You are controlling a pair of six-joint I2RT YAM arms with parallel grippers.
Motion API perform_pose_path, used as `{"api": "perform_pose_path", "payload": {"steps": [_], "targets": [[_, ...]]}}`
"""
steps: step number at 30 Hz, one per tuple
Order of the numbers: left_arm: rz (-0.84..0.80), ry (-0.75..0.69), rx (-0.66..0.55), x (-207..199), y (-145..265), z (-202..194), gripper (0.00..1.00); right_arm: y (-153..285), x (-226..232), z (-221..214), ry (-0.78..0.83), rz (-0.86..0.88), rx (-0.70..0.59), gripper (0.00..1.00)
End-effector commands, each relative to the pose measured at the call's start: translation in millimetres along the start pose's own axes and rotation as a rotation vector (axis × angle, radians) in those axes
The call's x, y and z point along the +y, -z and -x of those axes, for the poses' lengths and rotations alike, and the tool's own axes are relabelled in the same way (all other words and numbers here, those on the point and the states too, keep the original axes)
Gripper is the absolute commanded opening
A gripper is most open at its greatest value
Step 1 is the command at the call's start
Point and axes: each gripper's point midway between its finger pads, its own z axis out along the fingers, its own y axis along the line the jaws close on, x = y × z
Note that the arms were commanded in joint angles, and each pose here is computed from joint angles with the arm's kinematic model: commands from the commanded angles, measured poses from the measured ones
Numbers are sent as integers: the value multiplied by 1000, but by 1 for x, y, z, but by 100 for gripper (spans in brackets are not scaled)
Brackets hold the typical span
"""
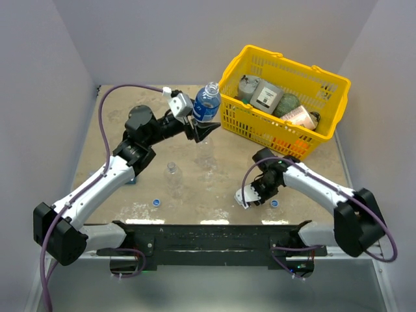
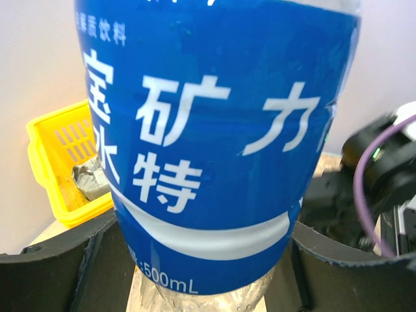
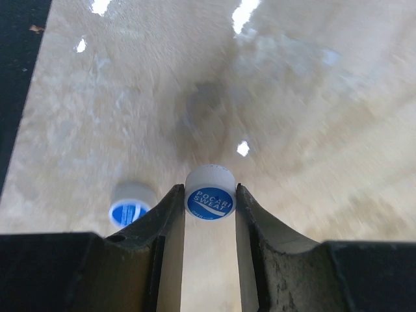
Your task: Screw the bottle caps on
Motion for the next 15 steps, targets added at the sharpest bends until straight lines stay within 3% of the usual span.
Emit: {"api": "perform_pose_path", "payload": {"steps": [1,8,12,15], "targets": [[-83,-103,-16,-15,-3,-14,0,88,-34,33,-111,-247,-107,0],[-233,-168,-44,-53,-19,-36,0,243,-49,71,-294,-674,-238,0],[-309,-172,-64,-81,-15,-61,0,299,-52,81,-397,-814,-300,0],[-350,-209,-78,-97,-7,-83,0,328,-48,93,-368,-843,-331,0]]}}
